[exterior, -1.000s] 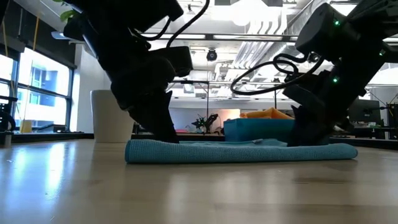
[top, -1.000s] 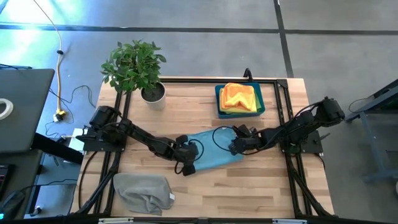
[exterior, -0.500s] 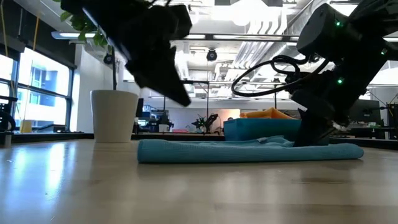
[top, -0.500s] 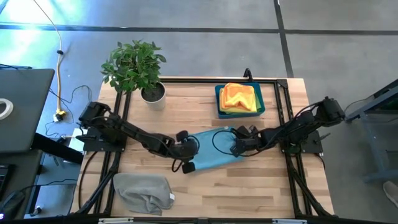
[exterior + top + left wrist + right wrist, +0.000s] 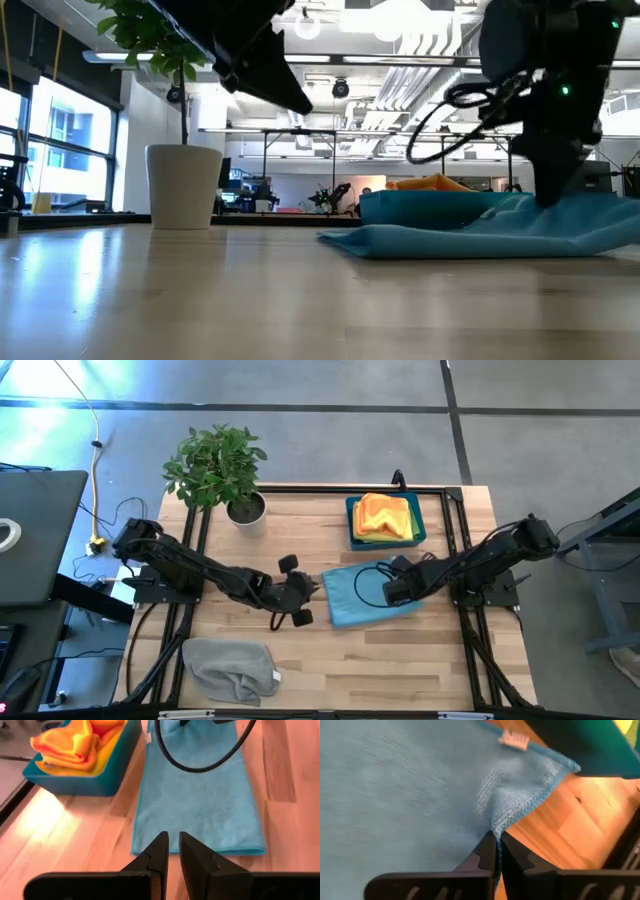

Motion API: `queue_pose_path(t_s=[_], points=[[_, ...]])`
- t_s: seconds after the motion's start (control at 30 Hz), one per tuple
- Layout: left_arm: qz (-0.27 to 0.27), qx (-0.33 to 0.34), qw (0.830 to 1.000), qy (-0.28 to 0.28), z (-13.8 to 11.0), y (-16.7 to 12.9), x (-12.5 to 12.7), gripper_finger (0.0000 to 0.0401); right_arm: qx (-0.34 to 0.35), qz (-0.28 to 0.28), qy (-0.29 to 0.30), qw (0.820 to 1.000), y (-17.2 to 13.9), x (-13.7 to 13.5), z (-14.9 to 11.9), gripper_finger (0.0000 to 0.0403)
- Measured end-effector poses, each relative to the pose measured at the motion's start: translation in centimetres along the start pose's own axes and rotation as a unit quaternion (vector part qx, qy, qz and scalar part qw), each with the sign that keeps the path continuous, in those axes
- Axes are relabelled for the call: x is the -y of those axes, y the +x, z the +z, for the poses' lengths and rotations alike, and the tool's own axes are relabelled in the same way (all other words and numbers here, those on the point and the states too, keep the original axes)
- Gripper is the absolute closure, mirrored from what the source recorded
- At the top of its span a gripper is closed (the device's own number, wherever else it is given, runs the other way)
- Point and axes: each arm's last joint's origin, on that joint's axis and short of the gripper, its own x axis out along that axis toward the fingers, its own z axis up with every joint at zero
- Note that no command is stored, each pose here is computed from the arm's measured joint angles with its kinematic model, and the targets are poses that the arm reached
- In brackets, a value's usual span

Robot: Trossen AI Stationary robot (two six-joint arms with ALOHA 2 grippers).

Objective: Fold microfiber towels
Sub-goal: Fold the blue microfiber cloth

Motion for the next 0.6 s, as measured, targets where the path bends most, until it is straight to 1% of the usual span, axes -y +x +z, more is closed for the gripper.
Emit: queue_pose_path(t_s=[0.07,0.13,0.27,0.4,0.53,0.6], points=[[-0.001,0.005,1.0,0.004,0.2,-0.3,-0.1,0.0364,-0.012,0.002,-0.001,1.0,-1.0,0.0,0.4,0.0402],[-0.003,0.008,1.0,0.014,0.4,-0.6,-0.3,0.0364,-0.022,0.017,0.007,1.0,-1.8,-0.3,0.9,0.0402],[-0.014,0.023,0.999,0.035,1.0,-1.5,-0.7,0.0364,-0.012,0.079,0.029,0.996,-3.5,-1.3,2.2,0.0402],[-0.019,0.043,0.998,0.039,1.8,-2.7,-1.3,0.0364,0.005,0.131,0.06,0.99,-4.8,-2.7,3.6,0.0403],[-0.022,0.06,0.997,0.035,2.5,-3.9,-1.9,0.0364,0.029,0.154,0.078,0.985,-5.3,-4.5,5.0,0.0403],[-0.024,0.06,0.997,0.037,2.5,-4.2,-1.9,0.0364,0.04,0.153,0.08,0.984,-5.3,-5.6,5.7,0.0403]])
